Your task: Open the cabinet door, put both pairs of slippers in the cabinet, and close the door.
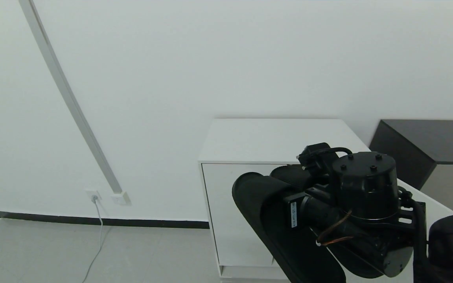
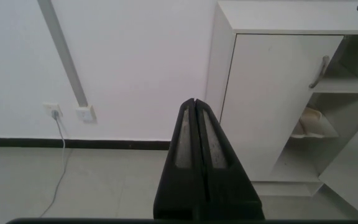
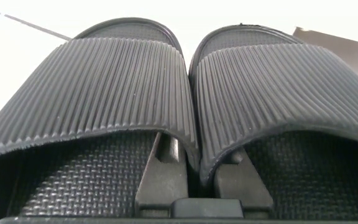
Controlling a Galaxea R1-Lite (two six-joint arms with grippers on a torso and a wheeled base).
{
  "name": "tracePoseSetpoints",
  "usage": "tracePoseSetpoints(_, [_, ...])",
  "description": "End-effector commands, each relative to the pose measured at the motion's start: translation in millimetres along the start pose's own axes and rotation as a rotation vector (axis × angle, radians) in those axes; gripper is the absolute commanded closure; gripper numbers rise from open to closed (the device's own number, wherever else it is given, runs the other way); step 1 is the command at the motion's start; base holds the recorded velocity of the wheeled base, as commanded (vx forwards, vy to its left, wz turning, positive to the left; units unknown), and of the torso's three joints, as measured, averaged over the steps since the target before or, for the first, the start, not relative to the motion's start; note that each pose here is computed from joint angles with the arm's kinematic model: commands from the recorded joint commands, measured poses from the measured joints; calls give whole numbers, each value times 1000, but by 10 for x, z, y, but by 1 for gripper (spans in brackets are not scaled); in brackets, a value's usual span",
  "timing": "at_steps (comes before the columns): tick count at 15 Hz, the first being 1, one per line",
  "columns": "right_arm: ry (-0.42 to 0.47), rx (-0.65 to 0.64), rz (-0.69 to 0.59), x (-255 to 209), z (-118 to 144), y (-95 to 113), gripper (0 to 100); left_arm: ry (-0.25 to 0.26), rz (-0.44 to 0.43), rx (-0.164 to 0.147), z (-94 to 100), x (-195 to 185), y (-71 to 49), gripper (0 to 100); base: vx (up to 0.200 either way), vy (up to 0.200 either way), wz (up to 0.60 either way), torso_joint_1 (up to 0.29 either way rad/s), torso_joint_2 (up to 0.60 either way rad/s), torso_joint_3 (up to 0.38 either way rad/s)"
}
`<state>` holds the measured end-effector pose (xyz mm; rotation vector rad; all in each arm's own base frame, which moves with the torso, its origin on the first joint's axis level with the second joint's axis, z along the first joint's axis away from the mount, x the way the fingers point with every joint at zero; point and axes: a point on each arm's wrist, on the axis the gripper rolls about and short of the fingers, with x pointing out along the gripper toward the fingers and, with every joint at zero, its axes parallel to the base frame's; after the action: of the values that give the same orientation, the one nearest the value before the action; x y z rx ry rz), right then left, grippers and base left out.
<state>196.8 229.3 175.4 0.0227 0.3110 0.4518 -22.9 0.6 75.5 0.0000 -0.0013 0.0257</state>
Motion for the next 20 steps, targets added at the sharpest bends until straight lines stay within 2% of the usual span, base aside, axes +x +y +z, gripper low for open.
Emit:
tracePoseSetpoints(1, [2, -1, 2, 6, -8, 7, 100, 1, 0, 0, 0, 1, 0, 100, 0, 0, 0, 0, 0, 0])
tracePoseSetpoints(5, [-10, 1, 3, 7, -10, 7, 100, 1, 2, 2, 0, 1, 0, 100, 0, 0, 0, 0, 0, 0])
tracePoseSetpoints(20, [-16, -2, 1, 1, -63, -13, 100, 1, 0, 2, 0, 1, 0, 100, 0, -200, 0, 3, 1, 2])
